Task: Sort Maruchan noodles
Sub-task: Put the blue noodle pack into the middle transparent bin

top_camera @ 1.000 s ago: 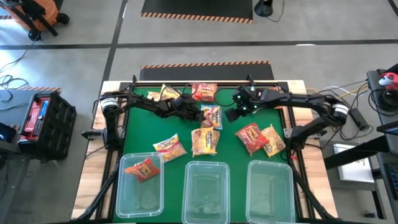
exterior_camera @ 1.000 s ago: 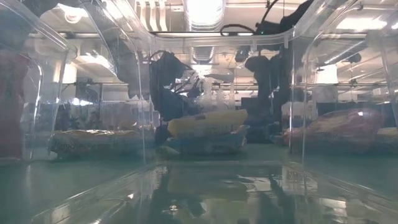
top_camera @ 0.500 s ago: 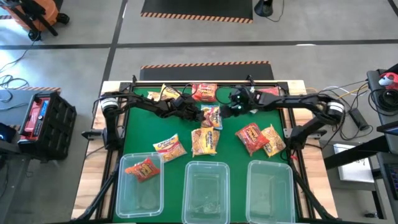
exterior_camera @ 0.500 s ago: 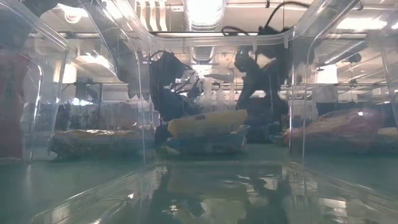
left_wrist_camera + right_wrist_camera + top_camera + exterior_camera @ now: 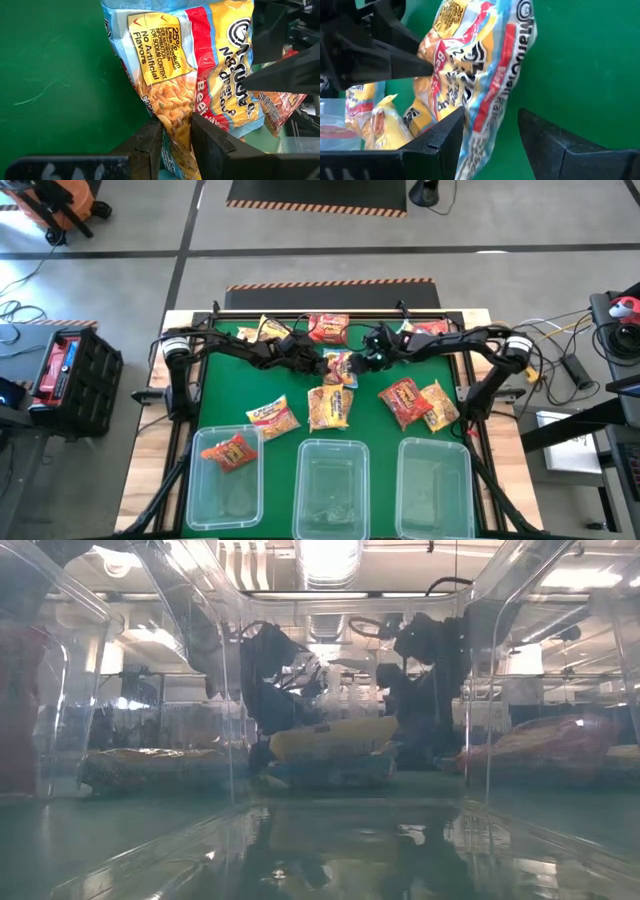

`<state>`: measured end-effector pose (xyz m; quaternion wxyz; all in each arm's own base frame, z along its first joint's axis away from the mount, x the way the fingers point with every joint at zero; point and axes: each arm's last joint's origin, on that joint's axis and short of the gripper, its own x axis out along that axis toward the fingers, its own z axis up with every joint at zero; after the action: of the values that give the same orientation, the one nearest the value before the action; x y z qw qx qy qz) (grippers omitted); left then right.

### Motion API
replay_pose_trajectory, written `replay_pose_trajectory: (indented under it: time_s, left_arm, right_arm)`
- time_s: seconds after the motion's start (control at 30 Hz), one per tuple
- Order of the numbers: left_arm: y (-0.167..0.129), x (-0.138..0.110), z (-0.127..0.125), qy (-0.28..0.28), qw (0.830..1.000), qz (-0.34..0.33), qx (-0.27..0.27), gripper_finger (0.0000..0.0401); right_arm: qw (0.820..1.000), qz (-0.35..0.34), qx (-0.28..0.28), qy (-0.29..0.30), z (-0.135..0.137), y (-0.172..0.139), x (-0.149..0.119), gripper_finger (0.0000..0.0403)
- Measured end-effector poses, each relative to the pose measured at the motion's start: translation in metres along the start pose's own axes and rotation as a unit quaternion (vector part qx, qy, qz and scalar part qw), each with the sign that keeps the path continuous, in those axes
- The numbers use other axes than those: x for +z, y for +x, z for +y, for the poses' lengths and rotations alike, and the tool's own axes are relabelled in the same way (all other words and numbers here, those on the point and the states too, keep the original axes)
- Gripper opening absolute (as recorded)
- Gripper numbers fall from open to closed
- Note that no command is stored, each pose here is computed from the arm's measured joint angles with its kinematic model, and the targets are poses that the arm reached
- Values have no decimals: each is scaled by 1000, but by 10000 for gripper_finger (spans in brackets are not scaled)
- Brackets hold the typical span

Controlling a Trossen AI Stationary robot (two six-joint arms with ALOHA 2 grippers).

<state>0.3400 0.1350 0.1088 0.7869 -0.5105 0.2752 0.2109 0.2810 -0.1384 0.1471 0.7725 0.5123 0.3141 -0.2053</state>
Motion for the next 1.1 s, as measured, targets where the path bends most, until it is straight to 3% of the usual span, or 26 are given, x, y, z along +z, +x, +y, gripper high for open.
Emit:
replay_pose_trajectory:
  time_s: [0.4,0.67,1.1]
  left_arm:
    - [0,-1,2,-2,1000,5,5,77]
    - [0,-1,1,-1,1000,3,3,77]
    - [-15,3,-12,28,999,7,-28,77]
  right_arm:
    - [999,-7,47,1,-11,32,4,178]
    - [998,-14,60,-18,-6,28,6,176]
    - [996,-4,83,-39,0,21,6,115]
